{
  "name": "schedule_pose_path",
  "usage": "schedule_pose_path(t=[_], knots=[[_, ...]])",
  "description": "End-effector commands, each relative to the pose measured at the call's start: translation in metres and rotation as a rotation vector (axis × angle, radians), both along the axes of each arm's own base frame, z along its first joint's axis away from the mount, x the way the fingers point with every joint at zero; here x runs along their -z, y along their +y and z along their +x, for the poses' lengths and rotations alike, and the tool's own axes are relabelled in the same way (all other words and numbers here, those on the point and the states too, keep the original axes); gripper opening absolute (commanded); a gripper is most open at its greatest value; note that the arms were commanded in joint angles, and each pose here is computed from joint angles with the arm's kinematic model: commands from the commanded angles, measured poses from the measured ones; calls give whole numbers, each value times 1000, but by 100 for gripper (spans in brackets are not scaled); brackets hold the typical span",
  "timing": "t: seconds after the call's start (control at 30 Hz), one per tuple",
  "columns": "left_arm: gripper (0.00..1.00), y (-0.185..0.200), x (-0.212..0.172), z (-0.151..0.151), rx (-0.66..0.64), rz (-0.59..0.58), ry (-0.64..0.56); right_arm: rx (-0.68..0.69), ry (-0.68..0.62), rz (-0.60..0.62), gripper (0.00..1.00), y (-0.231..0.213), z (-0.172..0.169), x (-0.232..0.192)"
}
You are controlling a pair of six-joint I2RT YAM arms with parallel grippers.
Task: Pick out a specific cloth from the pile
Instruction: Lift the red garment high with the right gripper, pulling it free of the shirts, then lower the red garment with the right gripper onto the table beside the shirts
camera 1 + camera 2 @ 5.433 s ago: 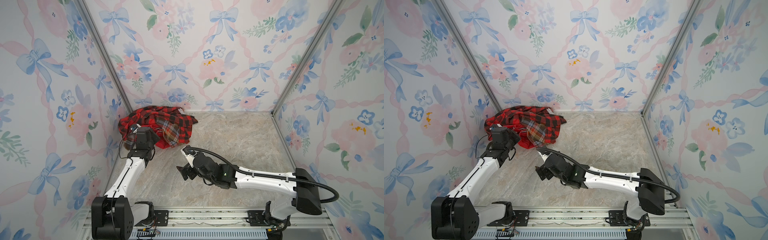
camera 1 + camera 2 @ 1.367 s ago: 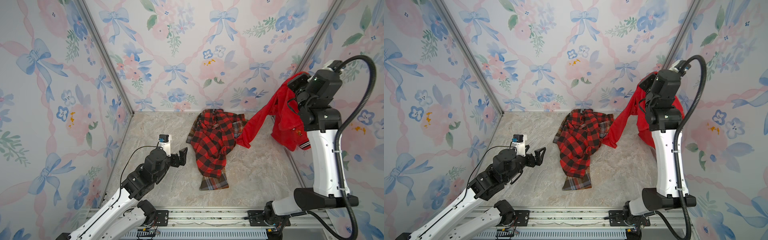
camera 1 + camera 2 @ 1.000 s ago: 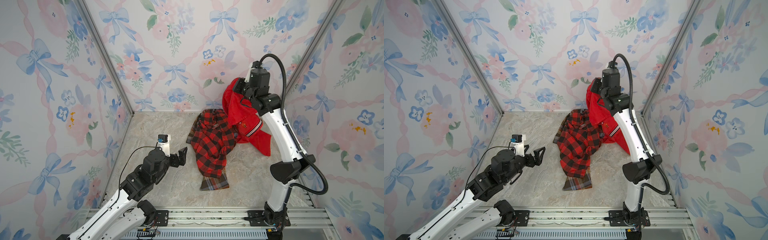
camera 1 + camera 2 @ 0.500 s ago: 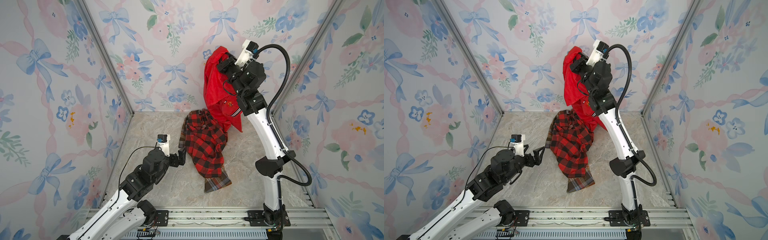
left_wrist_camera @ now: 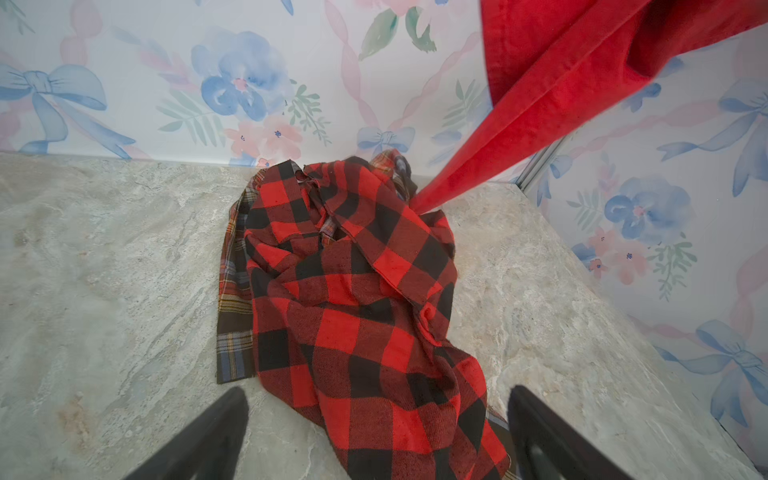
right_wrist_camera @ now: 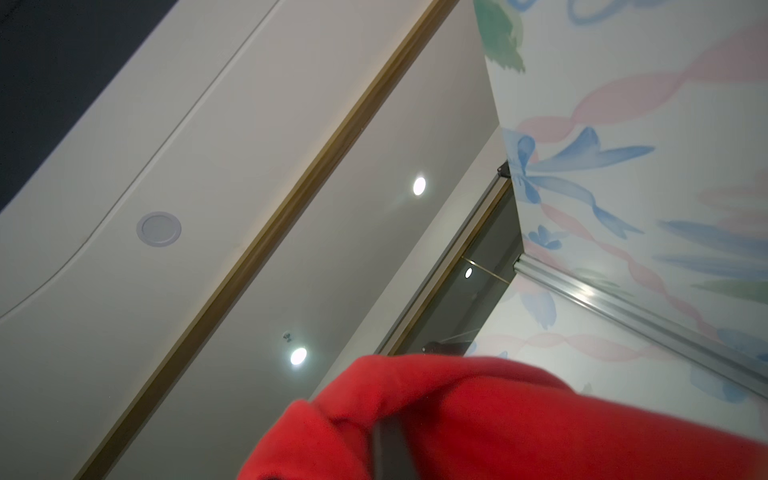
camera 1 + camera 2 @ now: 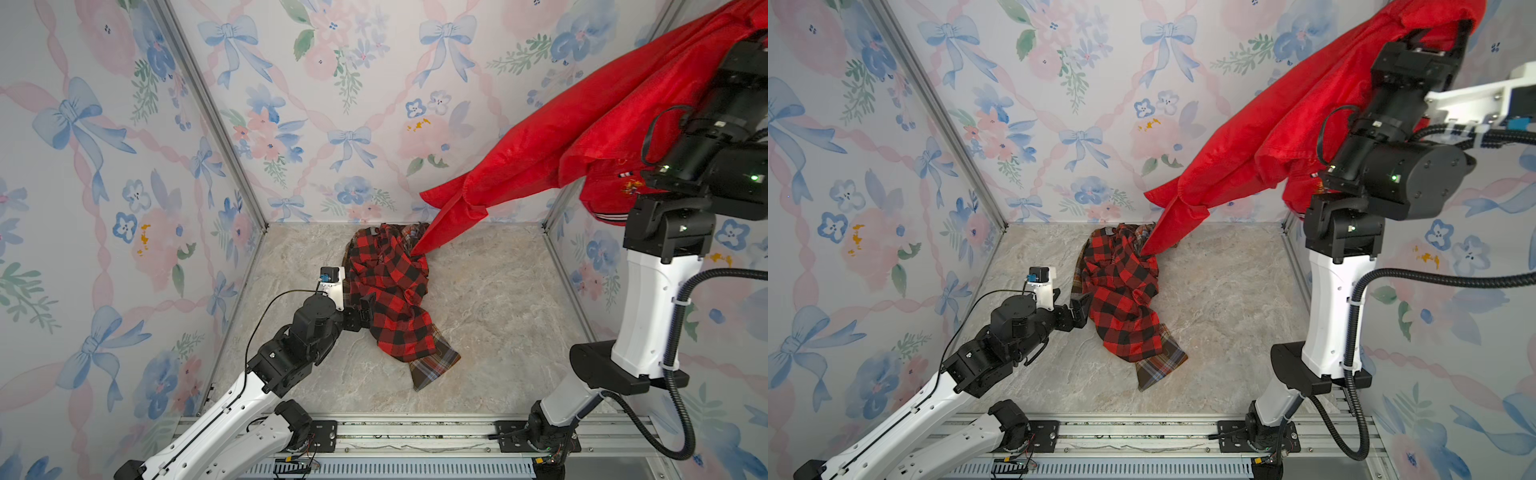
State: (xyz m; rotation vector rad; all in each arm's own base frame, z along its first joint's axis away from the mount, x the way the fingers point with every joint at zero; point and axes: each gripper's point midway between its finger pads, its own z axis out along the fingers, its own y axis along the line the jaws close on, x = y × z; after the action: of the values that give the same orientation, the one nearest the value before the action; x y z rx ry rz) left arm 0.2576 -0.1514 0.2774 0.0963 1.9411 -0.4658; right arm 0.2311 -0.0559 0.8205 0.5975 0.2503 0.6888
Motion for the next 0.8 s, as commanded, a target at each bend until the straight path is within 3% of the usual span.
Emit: schedule_pose_path(t=[0.0, 0.2, 0.33, 0.53, 0.77], knots=[[98, -1, -2, 1, -4, -35, -4, 68, -49, -26, 0, -9, -29, -10], [98, 4, -1, -1, -16, -37, -13, 253, 90, -235, 0, 6, -30, -13], [98, 0, 6, 0, -3, -34, 1, 186, 254, -349, 0, 24, 20, 38], [98, -29, 3, -4, 164, -7, 2, 19, 380, -351, 0, 37, 87, 114], [98, -28, 9, -3, 162, 20, 4, -67, 363, -399, 0, 54, 112, 93]])
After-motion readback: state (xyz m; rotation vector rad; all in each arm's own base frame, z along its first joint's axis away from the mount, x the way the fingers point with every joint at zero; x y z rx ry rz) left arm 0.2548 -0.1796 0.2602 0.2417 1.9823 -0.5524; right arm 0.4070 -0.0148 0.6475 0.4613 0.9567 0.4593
